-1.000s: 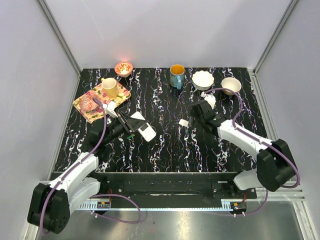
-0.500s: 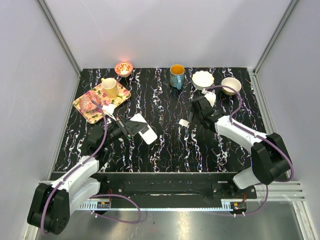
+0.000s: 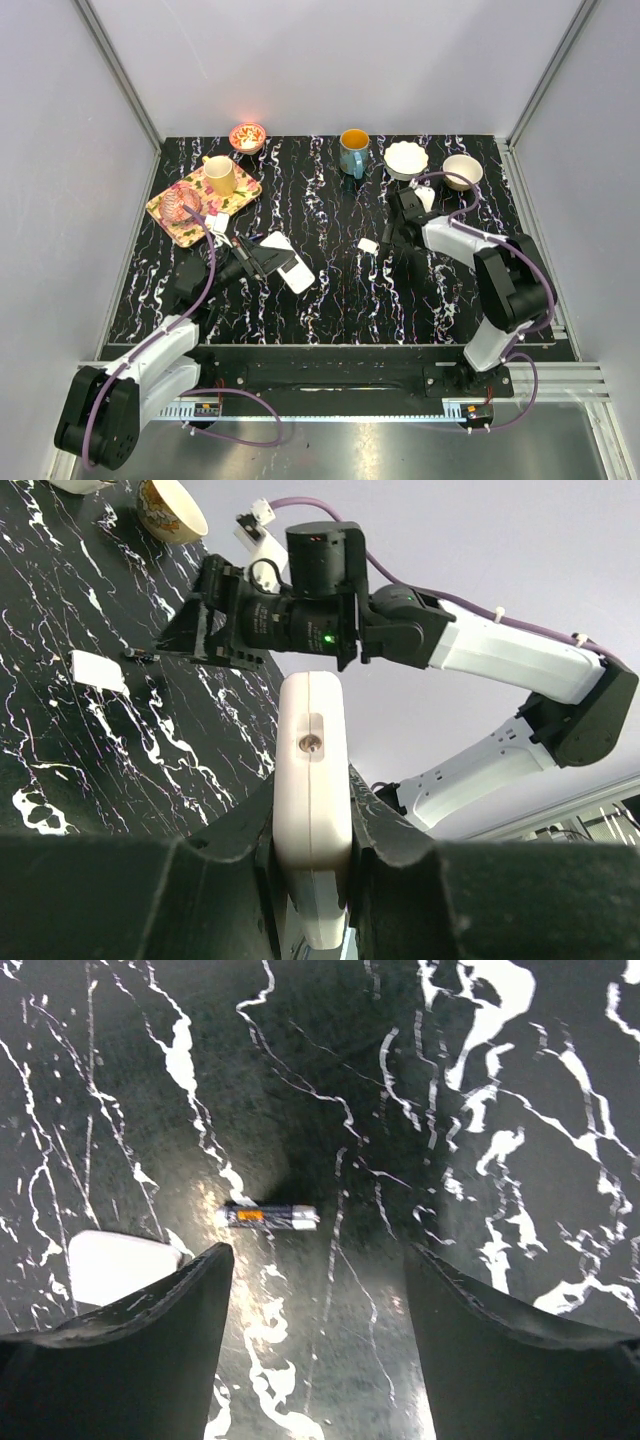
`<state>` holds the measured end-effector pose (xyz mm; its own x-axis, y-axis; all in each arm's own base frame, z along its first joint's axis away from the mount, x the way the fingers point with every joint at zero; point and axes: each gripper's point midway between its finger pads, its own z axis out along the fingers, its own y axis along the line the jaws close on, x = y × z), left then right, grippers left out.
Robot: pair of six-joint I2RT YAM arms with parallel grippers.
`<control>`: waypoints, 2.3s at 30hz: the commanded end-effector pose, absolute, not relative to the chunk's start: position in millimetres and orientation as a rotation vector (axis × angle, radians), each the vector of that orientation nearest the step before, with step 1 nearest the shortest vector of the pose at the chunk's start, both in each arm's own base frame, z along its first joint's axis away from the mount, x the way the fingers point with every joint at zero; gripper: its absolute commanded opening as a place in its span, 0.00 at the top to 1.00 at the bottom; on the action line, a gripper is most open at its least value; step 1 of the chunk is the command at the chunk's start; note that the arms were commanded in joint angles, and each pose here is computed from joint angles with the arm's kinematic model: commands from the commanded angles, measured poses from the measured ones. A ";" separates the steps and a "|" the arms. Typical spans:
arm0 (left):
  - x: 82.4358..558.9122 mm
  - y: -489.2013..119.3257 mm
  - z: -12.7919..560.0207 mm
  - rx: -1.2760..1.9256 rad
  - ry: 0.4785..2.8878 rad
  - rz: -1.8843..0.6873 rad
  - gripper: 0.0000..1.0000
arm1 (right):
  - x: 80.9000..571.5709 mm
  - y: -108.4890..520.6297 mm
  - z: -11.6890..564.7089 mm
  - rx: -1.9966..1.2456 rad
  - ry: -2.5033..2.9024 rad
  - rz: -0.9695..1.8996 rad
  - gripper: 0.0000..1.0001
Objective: Load the batteries into the remote control
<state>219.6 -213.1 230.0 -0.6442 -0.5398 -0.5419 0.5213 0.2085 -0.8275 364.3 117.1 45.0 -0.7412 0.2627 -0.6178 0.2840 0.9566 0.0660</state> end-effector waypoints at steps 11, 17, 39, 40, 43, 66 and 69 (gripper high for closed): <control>211.3 -214.4 248.8 0.062 1.556 -1.593 1.00 | 401.8 141.7 46.1 0.274 2.462 -0.012 0.24; 210.1 -214.5 248.6 0.064 1.559 -1.598 1.00 | 397.0 145.0 30.2 0.250 2.515 -0.012 0.30; 208.6 -215.1 244.3 0.054 1.570 -1.598 1.00 | 380.3 141.9 9.9 0.281 2.570 -0.019 0.53; 208.2 -215.4 243.6 0.055 1.572 -1.599 1.00 | 379.1 141.6 8.6 0.284 2.575 -0.015 0.56; 207.6 -215.6 245.0 0.058 1.568 -1.600 1.00 | 377.0 142.0 11.1 0.287 2.572 -0.003 0.69; 196.5 -212.1 249.1 0.067 1.569 -1.599 1.00 | 334.1 260.6 96.4 -1.011 2.035 0.275 1.00; 192.9 -212.0 250.7 0.075 1.559 -1.611 1.00 | 323.4 268.0 91.5 -1.131 2.006 0.334 1.00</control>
